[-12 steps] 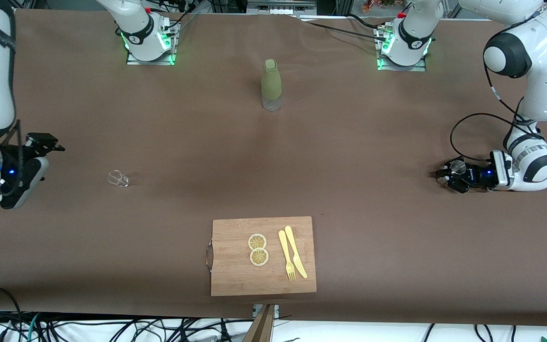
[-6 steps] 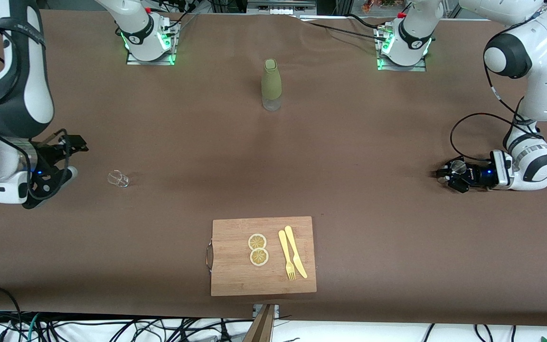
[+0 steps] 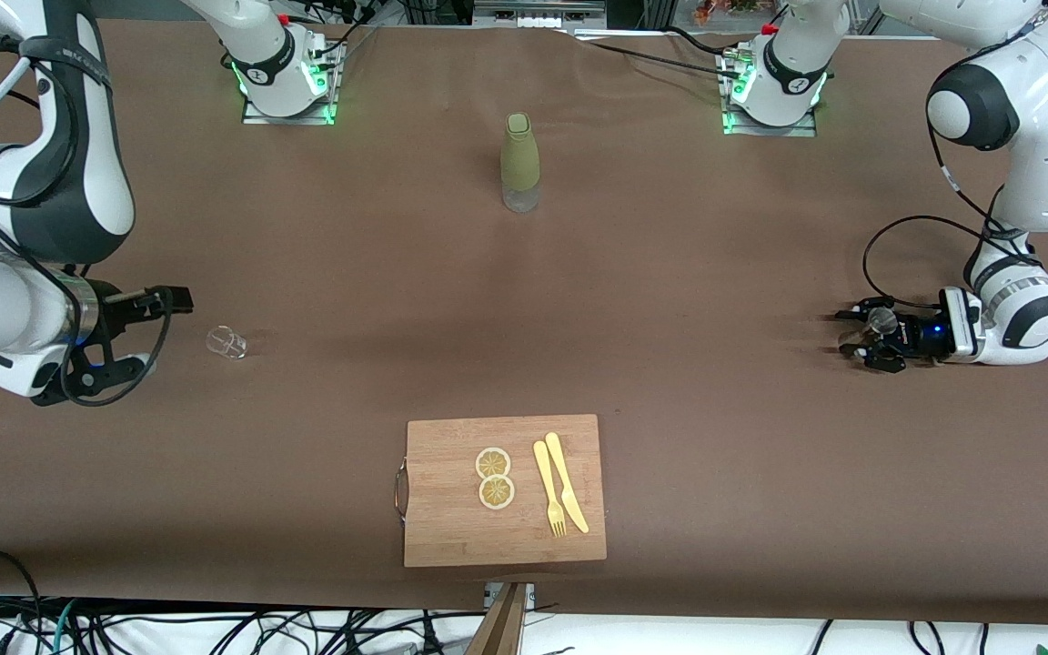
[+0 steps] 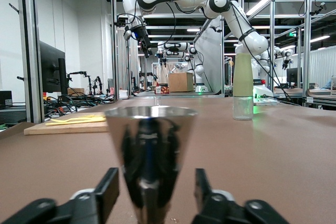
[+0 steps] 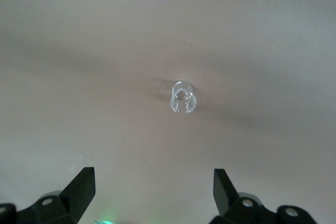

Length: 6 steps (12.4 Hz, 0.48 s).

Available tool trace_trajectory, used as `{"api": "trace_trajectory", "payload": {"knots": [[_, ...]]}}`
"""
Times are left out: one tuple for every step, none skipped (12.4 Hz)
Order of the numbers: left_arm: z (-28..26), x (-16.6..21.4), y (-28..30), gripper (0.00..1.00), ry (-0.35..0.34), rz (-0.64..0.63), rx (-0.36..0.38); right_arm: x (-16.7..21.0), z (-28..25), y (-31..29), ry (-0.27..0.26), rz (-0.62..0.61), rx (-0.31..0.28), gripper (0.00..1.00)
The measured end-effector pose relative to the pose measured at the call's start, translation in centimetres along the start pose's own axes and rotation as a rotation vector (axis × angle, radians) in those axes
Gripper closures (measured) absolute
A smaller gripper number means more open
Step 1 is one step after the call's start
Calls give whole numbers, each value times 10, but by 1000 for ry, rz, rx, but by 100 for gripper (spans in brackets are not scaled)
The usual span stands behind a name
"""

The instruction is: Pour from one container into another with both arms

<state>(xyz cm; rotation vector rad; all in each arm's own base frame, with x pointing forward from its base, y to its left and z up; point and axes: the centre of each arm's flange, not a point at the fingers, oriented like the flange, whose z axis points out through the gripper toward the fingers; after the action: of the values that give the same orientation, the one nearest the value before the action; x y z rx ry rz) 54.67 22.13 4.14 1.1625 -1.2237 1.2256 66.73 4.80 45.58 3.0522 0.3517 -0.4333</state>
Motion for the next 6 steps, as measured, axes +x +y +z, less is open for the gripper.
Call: {"api": "trace_trajectory", "payload": {"knots": [[-1,0,0,16,-1,0,0,2,-1,-6,11,58,-4,0],[-2,0,1,4,-4,-1,1,5,-2,-11,26,111,-7,0],[-5,1,1,0,-10,-1,3,7,-1,-15,39,170,-8,0],[-8,1,1,0,-16,0,4,8,1,-17,45,213,-8,0],[-12,3,1,0,-24,2,6,9,3,-18,51,237,-8,0],[-15,4,1,0,-33,4,7,8,6,-18,60,251,-7,0]]}}
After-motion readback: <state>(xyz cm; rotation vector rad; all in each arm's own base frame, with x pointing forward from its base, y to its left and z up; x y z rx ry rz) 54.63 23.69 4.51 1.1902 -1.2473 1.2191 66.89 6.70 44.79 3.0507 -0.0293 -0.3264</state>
